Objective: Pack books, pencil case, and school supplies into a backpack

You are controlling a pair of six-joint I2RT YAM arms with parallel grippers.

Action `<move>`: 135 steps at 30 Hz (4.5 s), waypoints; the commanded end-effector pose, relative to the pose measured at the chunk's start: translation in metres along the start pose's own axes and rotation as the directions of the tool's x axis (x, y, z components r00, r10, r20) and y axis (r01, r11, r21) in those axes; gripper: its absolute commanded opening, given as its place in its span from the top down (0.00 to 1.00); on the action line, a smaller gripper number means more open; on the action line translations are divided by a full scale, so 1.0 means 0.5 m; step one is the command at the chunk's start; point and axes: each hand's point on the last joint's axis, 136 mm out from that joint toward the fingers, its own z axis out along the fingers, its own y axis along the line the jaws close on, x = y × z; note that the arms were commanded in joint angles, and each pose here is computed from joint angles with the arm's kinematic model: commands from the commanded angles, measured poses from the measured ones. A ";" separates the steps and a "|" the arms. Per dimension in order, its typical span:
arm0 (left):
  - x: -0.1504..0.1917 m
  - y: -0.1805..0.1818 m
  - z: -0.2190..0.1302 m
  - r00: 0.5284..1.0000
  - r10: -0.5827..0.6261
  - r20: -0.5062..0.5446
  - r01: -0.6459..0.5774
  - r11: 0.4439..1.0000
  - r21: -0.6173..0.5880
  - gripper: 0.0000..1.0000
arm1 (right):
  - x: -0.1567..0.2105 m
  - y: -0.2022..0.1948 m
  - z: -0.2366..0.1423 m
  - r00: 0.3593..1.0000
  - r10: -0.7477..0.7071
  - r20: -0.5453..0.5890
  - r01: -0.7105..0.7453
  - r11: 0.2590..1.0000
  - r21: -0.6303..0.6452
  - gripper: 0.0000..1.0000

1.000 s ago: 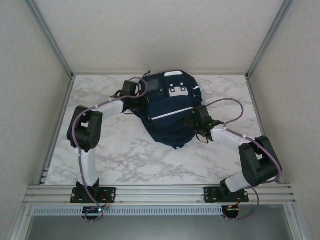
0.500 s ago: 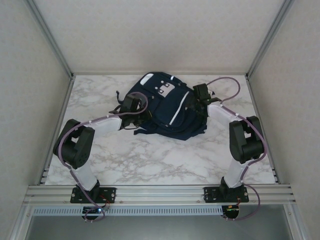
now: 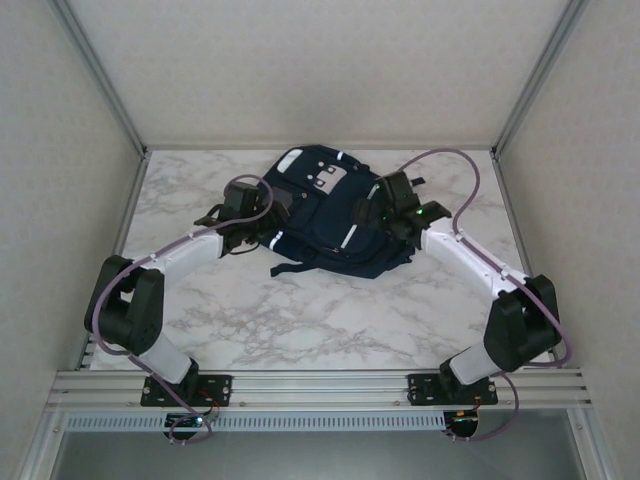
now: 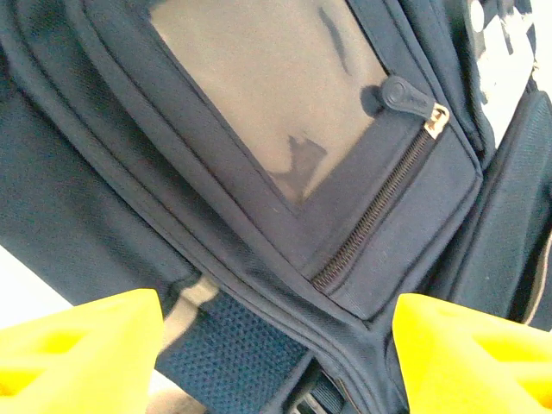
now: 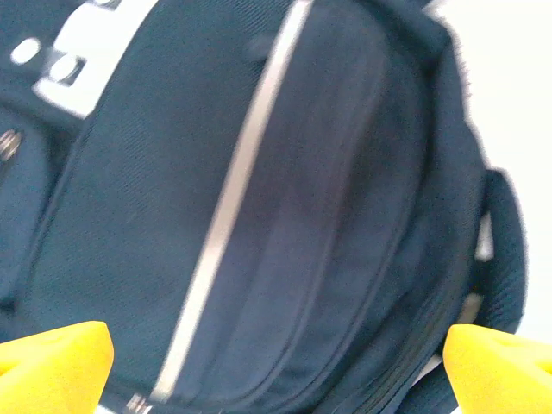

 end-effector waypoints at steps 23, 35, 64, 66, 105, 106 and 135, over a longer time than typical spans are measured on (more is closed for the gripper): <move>0.030 0.108 0.082 0.994 -0.093 -0.056 0.086 0.990 -0.112 0.25 | 0.162 0.133 0.090 1.000 0.006 0.001 -0.006 0.976 0.216 0.01; 0.011 0.106 0.080 0.994 -0.100 -0.034 0.096 0.990 -0.106 0.25 | 0.188 0.088 0.132 1.000 -0.017 -0.009 0.019 0.931 0.365 0.01; -0.018 0.078 0.021 0.995 -0.100 -0.011 0.099 0.994 -0.055 0.25 | 0.186 0.111 0.092 0.962 -0.259 -0.083 0.261 0.965 0.012 0.23; -0.006 0.076 0.013 0.993 -0.117 -0.023 0.116 0.993 -0.034 0.25 | 0.191 0.103 0.103 0.962 -0.256 -0.091 0.257 0.966 -0.004 0.33; 0.141 0.014 0.029 0.984 -0.140 -0.113 0.139 0.990 -0.016 0.24 | 0.322 0.175 0.128 0.926 -0.323 -0.193 0.277 0.932 -0.234 0.54; 0.142 0.014 0.030 0.983 -0.142 -0.115 0.141 0.990 -0.014 0.24 | 0.321 0.173 0.132 0.927 -0.322 -0.192 0.278 0.934 -0.224 0.55; 0.137 -0.004 0.134 0.993 -0.118 -0.006 0.118 0.992 -0.034 0.55 | 0.319 0.166 0.097 0.886 -0.394 -0.244 0.319 0.901 -0.293 1.00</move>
